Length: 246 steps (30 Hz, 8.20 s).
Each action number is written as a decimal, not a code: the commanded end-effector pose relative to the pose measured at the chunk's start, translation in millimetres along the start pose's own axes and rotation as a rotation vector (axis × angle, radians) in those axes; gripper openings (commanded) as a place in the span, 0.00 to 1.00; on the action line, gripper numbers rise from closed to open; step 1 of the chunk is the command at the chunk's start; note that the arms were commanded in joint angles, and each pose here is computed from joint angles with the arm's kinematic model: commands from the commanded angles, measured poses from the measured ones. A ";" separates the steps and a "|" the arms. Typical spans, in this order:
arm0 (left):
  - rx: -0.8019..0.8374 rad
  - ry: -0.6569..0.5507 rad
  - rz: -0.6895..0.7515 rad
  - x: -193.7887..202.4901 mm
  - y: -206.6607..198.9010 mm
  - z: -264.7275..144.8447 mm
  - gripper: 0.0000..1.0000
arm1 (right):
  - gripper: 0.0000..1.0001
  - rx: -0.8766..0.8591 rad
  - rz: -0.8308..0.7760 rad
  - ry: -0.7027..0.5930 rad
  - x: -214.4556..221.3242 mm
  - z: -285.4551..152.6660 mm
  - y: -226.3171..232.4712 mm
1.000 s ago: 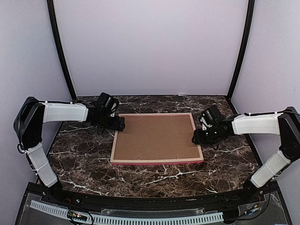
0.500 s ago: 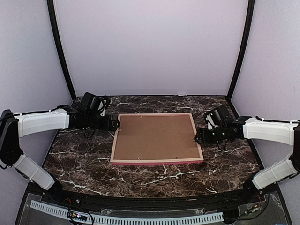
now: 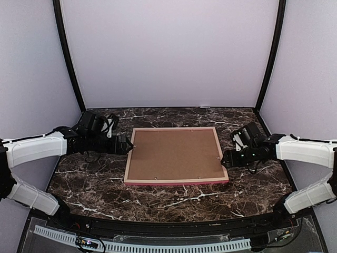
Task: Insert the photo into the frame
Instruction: Pick up the photo frame from the center of the board, then pass from the right arm to the left, then turn over the photo frame, then pass from the left arm to the right
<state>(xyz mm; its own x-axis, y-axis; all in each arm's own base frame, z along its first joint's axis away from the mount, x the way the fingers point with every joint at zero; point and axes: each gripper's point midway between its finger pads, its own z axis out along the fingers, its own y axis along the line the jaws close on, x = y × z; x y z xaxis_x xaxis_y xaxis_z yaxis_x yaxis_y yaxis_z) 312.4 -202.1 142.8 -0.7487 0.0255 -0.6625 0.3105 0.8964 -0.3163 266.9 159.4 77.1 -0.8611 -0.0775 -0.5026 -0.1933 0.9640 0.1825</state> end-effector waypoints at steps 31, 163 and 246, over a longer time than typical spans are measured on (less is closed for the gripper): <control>0.182 -0.002 -0.036 85.5 -43.1 26.5 0.98 | 0.50 0.029 0.019 0.101 34.8 47.0 -9.2; -0.102 -0.093 1.302 95.8 -207.8 8.2 0.46 | 0.00 -0.216 0.084 0.291 -26.5 -42.2 68.5; 0.491 -0.142 1.072 -82.7 -223.3 -172.9 0.00 | 0.50 -0.844 -0.826 -0.662 -97.7 -211.2 171.0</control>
<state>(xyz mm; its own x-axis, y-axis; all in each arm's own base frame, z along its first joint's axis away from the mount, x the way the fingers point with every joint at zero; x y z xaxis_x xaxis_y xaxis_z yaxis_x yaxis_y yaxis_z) 206.1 -319.3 336.1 -0.0126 0.7004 -0.7136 0.9608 0.2061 0.1853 231.6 270.3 323.8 -0.0995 -0.2355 -0.9668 -0.9484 0.3164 0.0205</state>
